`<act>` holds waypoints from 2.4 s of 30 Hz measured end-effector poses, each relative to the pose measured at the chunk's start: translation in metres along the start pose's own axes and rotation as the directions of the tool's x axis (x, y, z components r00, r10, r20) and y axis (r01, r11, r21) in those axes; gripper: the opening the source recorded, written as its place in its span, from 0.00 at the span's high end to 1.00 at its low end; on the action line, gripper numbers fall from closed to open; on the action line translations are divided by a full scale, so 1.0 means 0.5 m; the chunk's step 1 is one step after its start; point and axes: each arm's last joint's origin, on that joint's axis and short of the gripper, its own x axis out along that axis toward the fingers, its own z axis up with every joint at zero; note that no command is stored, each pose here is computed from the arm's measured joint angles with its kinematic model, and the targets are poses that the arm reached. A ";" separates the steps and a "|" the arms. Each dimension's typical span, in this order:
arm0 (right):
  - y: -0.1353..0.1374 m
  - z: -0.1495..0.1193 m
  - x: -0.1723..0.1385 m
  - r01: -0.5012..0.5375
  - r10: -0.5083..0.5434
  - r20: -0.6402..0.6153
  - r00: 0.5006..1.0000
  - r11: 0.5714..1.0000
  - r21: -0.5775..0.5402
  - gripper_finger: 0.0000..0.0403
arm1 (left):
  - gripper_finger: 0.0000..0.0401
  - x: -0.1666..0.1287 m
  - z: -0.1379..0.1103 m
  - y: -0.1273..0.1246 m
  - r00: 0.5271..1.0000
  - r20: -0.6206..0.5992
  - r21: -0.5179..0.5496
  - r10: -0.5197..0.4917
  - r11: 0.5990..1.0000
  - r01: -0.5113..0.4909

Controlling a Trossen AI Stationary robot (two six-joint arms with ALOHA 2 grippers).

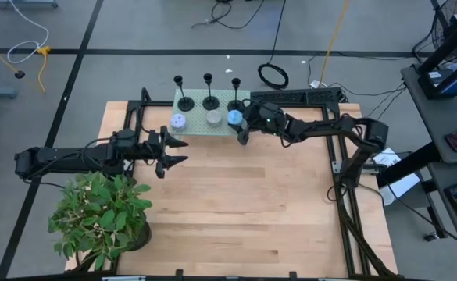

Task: Pick & Place candle stick holders
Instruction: Put the blue patterned scented candle on the shelf, then return to Home Position

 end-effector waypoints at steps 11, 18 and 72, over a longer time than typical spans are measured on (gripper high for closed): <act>-0.005 0.018 -0.010 0.011 -0.011 0.049 0.999 1.000 -0.003 0.11 | 0.38 0.000 0.000 0.000 1.000 -0.001 0.006 0.000 1.000 0.000; -0.002 0.095 -0.080 -0.002 -0.004 0.129 0.992 0.999 0.045 0.11 | 0.38 -0.002 0.012 -0.002 0.998 0.058 0.037 -0.008 0.999 0.005; 0.052 -0.196 -0.494 -0.307 0.254 0.330 0.909 0.944 0.119 1.00 | 0.99 -0.111 -0.119 0.046 0.943 0.117 0.063 0.312 0.945 -0.320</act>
